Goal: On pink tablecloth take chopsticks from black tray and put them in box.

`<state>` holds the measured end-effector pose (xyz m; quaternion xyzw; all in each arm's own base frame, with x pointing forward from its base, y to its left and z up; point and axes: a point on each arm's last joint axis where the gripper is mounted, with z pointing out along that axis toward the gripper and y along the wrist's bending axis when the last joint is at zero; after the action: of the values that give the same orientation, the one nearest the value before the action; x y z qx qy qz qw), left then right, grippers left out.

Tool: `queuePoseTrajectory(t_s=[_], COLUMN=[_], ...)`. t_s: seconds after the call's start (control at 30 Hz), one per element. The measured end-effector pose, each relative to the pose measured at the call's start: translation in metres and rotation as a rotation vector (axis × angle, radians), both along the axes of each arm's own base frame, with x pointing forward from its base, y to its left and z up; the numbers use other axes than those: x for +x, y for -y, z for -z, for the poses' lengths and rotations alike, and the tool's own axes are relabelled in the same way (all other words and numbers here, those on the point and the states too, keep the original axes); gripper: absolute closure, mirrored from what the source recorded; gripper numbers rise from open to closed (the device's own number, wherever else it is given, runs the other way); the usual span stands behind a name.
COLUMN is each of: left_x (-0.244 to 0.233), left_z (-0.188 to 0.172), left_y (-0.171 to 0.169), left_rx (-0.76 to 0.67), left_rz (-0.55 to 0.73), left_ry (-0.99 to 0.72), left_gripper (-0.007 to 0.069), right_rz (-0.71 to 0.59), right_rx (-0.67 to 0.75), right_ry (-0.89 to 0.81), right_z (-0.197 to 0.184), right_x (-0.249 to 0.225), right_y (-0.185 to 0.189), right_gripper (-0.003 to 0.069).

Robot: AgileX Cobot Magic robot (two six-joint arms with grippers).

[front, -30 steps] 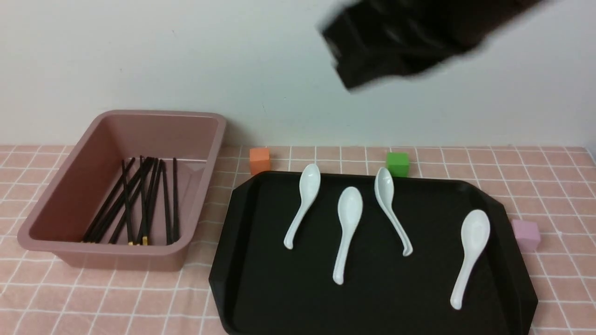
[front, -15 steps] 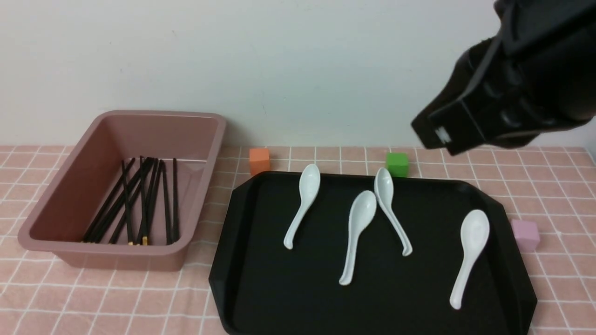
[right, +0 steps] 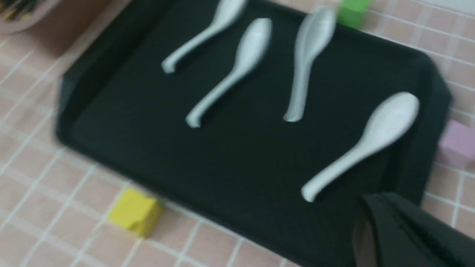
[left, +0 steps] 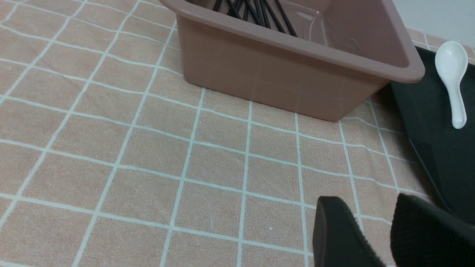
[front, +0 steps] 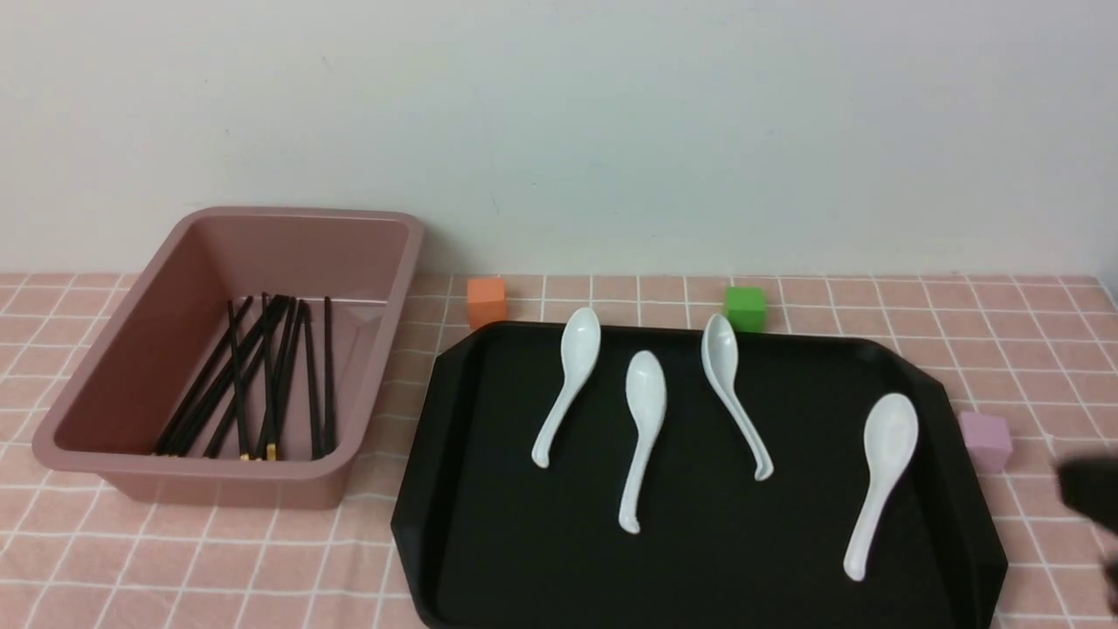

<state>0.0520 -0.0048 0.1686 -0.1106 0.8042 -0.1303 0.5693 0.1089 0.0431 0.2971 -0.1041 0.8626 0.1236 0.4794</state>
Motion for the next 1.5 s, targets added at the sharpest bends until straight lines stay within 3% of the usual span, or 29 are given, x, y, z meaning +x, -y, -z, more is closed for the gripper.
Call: queuePoseTrajectory(t_s=[0.13, 0.37, 1.5], left_x=[0.000, 0.000, 0.000], left_z=[0.000, 0.000, 0.000], left_y=[0.000, 0.000, 0.000], left_rx=[0.000, 0.000, -0.001], left_rz=[0.000, 0.000, 0.000], left_ry=[0.000, 0.000, 0.000], left_gripper=[0.0386, 0.0386, 0.0386], right_rz=[0.110, 0.212, 0.222], right_rx=[0.033, 0.059, 0.035], right_ry=[0.083, 0.182, 0.222], right_z=[0.058, 0.124, 0.123], right_x=[-0.029, -0.057, -0.057], right_y=[0.021, 0.035, 0.037], right_gripper=[0.0669, 0.0669, 0.0657])
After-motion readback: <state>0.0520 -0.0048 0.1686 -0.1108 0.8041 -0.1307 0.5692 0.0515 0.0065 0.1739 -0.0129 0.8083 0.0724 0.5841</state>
